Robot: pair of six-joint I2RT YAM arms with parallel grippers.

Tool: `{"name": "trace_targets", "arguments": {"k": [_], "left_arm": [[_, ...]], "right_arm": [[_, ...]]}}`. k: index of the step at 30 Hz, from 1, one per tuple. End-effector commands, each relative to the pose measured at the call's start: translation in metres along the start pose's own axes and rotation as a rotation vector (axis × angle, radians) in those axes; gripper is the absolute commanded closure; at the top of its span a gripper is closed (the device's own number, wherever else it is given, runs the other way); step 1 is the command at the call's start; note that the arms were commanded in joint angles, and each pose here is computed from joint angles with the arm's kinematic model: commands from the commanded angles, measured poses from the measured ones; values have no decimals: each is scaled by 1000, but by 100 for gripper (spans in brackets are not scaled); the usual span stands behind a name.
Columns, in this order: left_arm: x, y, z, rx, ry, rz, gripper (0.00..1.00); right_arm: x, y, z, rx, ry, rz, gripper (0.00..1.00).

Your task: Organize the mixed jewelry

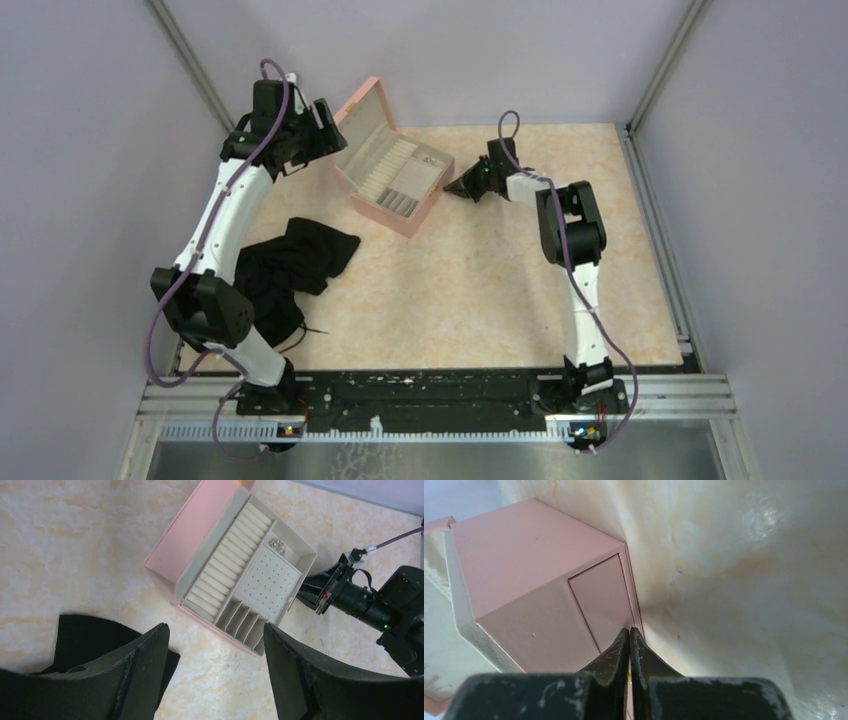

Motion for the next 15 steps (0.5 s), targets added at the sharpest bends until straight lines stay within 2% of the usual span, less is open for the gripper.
{"name": "trace_targets", "arguments": {"k": [1,4,7,12,15], "left_arm": [[28,-4,7,-15,-83,-34,24],[45,2,5,26,-136,-22,23],[61,18,-5,40,-162,25,22],[82,39,-34,-8,-169,97,21],[84,42,-59,-103,-156,133,22]], "right_arm": [[-5,32,31,43,-69,106,100],[2,27,75,-25,-172,172,100],[9,8,116,-102,-252,207,88],[6,-26,171,-243,-325,257,82],[-4,-39,192,-308,-340,277,80]]}}
Point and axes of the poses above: each gripper's point midway between its finger pads, its own z axis back along the fingers, its own y axis along the line the jaws close on, x = y × z, the point moved 7 cm from there along z, back along the fingers, and after that the axes turned 4 degrees about -z, right-handed, at the moved point
